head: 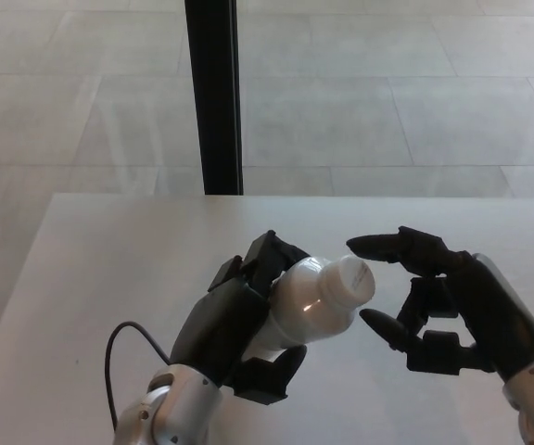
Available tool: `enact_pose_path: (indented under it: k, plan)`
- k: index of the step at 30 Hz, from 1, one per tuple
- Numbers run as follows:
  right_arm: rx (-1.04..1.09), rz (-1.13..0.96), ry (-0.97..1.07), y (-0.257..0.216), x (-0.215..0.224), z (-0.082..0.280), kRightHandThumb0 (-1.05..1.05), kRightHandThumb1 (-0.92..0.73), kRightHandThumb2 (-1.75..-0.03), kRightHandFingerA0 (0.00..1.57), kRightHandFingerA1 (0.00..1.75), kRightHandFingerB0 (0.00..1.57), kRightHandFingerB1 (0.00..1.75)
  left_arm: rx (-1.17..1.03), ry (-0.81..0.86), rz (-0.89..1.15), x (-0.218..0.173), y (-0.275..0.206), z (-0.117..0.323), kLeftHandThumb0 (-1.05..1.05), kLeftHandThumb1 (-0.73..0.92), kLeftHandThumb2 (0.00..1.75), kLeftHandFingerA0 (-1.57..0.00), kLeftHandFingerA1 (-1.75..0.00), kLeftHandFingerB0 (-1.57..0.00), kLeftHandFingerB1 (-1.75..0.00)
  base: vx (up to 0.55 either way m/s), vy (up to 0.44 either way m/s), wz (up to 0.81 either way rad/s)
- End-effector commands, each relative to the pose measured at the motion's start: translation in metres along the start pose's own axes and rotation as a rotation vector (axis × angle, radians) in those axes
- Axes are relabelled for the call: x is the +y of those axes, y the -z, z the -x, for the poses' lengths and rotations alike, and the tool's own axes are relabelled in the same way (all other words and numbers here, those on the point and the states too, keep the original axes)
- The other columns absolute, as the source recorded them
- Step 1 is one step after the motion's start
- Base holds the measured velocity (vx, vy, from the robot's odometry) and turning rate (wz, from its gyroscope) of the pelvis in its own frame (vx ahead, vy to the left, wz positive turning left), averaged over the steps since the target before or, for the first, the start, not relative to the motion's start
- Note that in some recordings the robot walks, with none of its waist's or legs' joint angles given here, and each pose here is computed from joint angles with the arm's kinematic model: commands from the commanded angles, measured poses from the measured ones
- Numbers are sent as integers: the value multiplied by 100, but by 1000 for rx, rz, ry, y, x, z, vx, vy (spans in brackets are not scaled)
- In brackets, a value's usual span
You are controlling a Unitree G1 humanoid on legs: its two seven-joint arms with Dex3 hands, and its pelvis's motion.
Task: The robot uses its left hand to to lift the bottle kept on the middle of the desk and tilts it towards its right hand. It then uses its right hand to rotate its cap to open it and places the bottle and cap back on the desk
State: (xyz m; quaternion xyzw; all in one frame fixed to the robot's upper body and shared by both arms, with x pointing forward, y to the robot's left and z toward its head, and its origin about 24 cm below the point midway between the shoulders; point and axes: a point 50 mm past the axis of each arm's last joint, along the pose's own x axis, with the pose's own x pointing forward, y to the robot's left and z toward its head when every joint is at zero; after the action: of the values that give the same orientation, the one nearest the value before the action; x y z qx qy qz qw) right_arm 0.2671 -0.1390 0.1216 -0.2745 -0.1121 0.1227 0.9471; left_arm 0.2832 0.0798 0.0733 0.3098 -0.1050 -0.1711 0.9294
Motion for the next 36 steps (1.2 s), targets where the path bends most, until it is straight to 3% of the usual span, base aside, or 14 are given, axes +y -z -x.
enact_pose_path:
  k: [1,13,21,31,36]
  plan:
    - [-46,24,48,-9,-8,-3,-54,-70,-61,93,129,48,43,13,-2,-30,1,2,3,9,52,130,-89,-175,-79,-162,0,0,0]
    - [-69,13,32,-11,-1,-2,-52,-67,-60,98,118,48,42,-12,-9,-4,3,0,1,7,51,132,-90,-175,-81,-164,0,0,0]
    - [-65,17,-2,-10,4,-2,-53,-65,-60,99,119,47,41,-14,-11,-11,4,1,-1,5,45,142,-95,-175,-82,-166,0,0,0]
    - [-93,47,13,-12,3,-3,-50,-65,-59,100,120,47,42,-10,-6,-35,4,2,-1,7,49,135,-90,-175,-80,-163,0,0,0]
    - [-93,33,19,-12,4,-3,-45,-66,-61,97,130,49,43,-21,-8,-21,3,1,-1,7,49,136,-91,-175,-81,-165,0,0,0]
